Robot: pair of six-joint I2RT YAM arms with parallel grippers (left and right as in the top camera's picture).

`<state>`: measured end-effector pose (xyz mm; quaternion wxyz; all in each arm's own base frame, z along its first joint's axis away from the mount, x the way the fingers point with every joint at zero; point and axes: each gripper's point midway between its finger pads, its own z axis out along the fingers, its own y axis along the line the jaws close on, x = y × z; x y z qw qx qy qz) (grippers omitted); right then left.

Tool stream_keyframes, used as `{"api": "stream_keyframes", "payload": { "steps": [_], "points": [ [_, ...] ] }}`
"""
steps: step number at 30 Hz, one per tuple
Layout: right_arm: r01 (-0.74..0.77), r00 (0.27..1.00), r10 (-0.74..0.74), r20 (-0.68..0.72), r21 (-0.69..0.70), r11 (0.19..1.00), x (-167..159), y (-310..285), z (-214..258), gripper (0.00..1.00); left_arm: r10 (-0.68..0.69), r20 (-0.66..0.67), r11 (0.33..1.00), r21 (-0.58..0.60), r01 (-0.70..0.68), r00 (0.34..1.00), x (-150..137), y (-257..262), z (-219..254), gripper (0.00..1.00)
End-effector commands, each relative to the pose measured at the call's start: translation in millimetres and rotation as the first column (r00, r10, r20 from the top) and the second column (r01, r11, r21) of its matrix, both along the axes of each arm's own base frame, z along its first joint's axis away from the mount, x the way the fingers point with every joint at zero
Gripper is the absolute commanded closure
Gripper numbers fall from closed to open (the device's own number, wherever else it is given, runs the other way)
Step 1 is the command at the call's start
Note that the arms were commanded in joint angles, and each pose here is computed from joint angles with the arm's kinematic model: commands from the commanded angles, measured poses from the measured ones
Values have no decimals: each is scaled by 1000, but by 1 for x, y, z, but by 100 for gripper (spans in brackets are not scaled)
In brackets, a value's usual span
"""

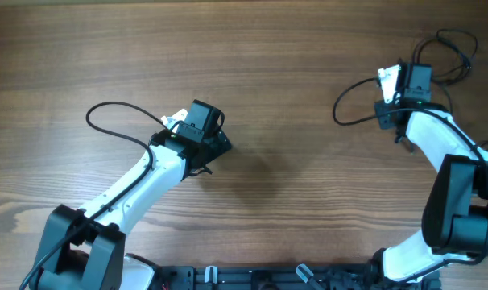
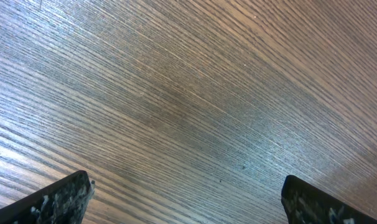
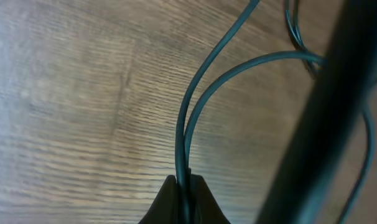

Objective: Untangle cables
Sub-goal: 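Pull the black cable with the right gripper to the top right corner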

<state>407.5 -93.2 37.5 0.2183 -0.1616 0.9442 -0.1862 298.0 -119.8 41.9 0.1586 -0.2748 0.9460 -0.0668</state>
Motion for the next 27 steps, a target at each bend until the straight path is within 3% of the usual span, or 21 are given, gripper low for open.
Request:
{"api": "stream_keyframes", "payload": {
  "steps": [1,4,8,9,10,11,12,16,20,27],
  "points": [
    [-371,926,362,-110,-74,926,1,12,-11,95,17,19,1000,6,-17,1000,3,3,5,0],
    [-442,894,436,-100,-48,896,3,21,-13,95,16,19,1000,6,-16,1000,3,3,5,0],
    [-383,919,380,-108,-8,924,-1,17,-25,95,16,19,1000,6,-16,1000,3,3,5,0],
    [-351,930,350,-109,12,936,-3,16,-29,90,16,19,1000,6,-16,1000,3,3,5,0],
    [-326,938,327,-114,30,945,-6,16,-33,78,16,19,1000,6,-16,1000,3,3,5,0],
    [-311,941,315,-123,49,949,-10,18,-38,48,16,19,1000,6,-16,1000,3,3,5,0],
    [-303,943,309,-122,64,951,-12,20,-39,0,16,19,1000,6,-16,1000,3,3,5,0],
    [-194,979,200,-26,156,969,0,29,-26,0,16,19,1000,6,-16,1000,3,3,5,0],
    [-219,975,206,82,217,951,10,43,6,0,16,19,1000,6,-16,1000,3,3,5,0],
    [-110,964,110,244,-12,994,9,6,100,0,16,19,1000,6,-16,1000,3,3,5,0]
  ]
}}
